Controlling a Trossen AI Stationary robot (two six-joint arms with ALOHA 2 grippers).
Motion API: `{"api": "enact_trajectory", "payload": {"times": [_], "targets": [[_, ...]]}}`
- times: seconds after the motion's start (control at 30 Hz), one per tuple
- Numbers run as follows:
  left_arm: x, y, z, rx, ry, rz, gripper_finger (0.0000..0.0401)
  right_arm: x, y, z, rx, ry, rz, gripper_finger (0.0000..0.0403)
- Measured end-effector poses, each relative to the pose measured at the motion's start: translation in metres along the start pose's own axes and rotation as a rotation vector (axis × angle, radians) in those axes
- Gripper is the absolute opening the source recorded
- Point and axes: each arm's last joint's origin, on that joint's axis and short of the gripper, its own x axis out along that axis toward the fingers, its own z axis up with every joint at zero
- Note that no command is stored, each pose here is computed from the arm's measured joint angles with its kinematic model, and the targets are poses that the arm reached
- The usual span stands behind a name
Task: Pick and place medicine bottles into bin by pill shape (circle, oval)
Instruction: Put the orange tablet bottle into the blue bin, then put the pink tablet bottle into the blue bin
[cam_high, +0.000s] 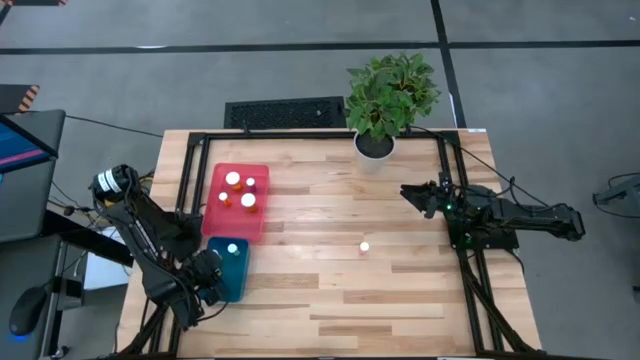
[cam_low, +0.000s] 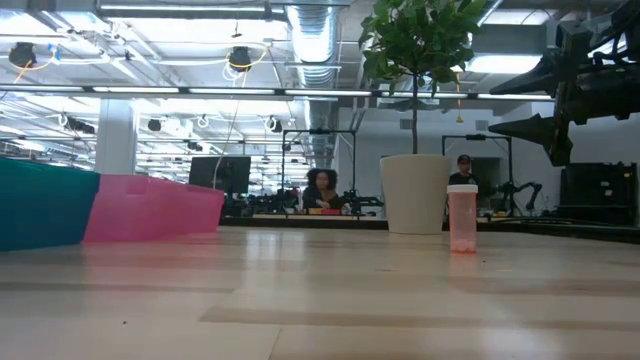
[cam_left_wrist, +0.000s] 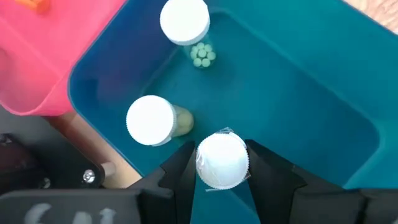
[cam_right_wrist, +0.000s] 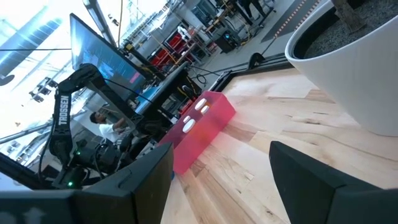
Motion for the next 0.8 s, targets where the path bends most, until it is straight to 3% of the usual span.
{"api": "enact_trajectory", "payload": {"times": [0.17,0.53,0.8], "targets": [[0.0,-0.002,0.0,-0.021,0.002,-0.018,0.0132,0.0,0.0,0.0,-0.001,-0.001,-0.001,0.0276],[-0.006,-0.005,0.001,-0.043,0.042,-0.033,0.022,0.0,0.0,0.0,-0.009,-0.002,-0.002,0.0276],[-0.023,-0.013,0.006,-0.051,0.032,-0.082,0.0231,0.0,0.0,0.0,-0.025,-0.002,-0.002,0.0276]]}}
